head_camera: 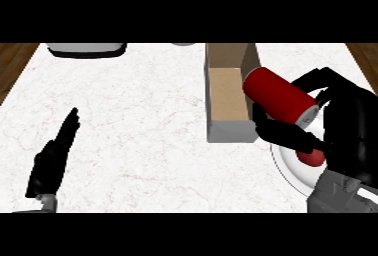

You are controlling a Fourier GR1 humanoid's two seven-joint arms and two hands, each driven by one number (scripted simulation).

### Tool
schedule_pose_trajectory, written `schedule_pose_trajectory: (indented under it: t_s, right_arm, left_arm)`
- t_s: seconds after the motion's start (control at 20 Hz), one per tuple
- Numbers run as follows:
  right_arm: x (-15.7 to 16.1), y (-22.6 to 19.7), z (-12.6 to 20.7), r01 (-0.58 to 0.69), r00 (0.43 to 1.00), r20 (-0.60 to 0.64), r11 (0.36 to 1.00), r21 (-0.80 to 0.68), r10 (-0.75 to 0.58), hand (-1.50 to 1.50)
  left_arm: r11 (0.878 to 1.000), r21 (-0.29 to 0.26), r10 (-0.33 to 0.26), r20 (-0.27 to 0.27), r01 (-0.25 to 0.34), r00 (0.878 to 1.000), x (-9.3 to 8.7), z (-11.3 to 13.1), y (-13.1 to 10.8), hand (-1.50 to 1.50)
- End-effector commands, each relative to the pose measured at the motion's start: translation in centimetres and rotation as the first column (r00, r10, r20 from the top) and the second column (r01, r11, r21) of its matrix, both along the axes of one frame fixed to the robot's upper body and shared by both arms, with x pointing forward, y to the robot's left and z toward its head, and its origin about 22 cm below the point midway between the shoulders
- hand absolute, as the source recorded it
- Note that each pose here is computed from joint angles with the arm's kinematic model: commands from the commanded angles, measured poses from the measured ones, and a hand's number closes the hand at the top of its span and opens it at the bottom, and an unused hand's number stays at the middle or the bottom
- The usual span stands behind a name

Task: Pick the can from the plate and place it in the cardboard box

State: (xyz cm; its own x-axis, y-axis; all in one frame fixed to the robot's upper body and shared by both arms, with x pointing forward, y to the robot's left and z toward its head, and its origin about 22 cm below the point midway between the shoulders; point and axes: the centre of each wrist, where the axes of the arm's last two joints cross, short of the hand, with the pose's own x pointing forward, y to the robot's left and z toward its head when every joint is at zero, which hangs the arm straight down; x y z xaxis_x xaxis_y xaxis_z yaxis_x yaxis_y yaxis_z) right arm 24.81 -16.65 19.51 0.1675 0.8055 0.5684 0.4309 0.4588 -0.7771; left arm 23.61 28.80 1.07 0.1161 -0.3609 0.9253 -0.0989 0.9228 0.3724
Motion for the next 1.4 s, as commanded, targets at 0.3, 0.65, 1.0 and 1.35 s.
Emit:
schedule_pose_trajectory:
  t_s: [0.3, 0.65, 1.0, 1.35]
  right_arm:
    - [8.8, 3.6, 1.3, 0.005, 0.997, -0.083, 1.000, 0.023, -0.003, 1.50]
    - [13.8, 4.1, -2.2, -0.006, 0.981, -0.192, 0.998, 0.060, 0.018, 1.50]
    - [18.1, 4.2, -5.2, 0.090, 0.955, -0.291, 0.991, 0.096, -0.059, 1.50]
    - [19.7, 2.1, -8.7, 0.080, 0.965, -0.261, 0.981, 0.178, -0.032, -1.50]
  left_arm:
    - [1.000, 0.003, -0.018, -0.009, 0.018, 1.000, 0.6, 0.6, 1.2, 0.00]
    - [1.000, -0.001, -0.023, 0.016, 0.023, 1.000, -0.2, 0.2, 0.6, 0.00]
    - [1.000, 0.006, -0.028, 0.007, 0.028, 1.000, 1.9, 0.3, -0.9, 0.00]
    - [0.999, -0.007, -0.040, -0.005, 0.040, 0.999, 1.3, 0.0, -2.0, 0.00]
